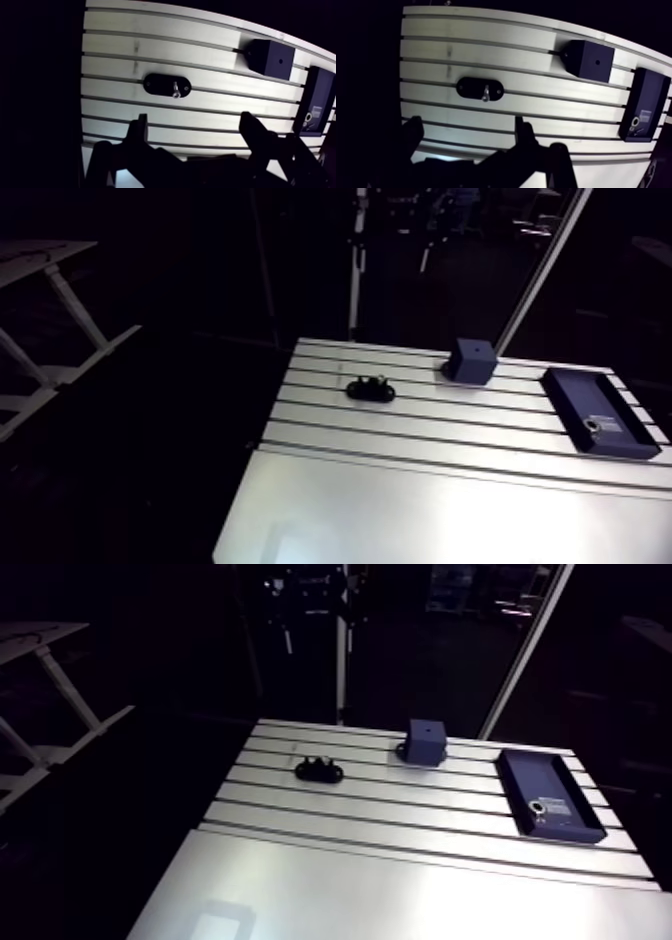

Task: Pick up the M10 bolt and insert it into the hole until fully seated.

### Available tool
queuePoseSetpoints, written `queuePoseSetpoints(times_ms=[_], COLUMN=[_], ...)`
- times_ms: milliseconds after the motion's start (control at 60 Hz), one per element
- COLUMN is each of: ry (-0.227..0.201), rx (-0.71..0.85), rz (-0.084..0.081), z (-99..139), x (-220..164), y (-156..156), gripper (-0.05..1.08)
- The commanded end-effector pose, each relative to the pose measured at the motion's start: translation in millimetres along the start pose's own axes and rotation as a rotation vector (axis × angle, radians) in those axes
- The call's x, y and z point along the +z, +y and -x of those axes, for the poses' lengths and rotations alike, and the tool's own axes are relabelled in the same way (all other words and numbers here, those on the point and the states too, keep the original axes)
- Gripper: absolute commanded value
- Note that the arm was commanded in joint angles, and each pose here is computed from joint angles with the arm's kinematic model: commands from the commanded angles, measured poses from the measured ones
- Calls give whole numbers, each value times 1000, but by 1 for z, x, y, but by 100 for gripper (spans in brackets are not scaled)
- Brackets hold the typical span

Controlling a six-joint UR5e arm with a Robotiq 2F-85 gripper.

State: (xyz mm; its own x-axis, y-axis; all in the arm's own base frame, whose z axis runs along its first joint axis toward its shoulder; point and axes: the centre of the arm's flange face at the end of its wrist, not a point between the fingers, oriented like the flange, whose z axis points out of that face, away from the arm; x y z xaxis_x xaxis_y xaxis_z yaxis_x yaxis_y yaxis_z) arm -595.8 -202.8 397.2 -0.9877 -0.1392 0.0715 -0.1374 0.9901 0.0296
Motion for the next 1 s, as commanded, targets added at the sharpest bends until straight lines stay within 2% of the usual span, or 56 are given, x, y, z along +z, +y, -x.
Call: queuePoseSetpoints(times_ms=[17,217,367,600,717,817,967,1000], ry=[11,-1,-9,-26,-31,-54,-46,-50], rx=[41,72,79,87,84,83,78,76], rz=[3,5,4,-26,-32,-33,-36,-46], z=[2,5,9,13,16,20,23,22], x=[26,45,55,84,89,102,111,117], y=[5,25,29,30,30,29,27,26], gripper=[1,1,1,1,1,1,1,1])
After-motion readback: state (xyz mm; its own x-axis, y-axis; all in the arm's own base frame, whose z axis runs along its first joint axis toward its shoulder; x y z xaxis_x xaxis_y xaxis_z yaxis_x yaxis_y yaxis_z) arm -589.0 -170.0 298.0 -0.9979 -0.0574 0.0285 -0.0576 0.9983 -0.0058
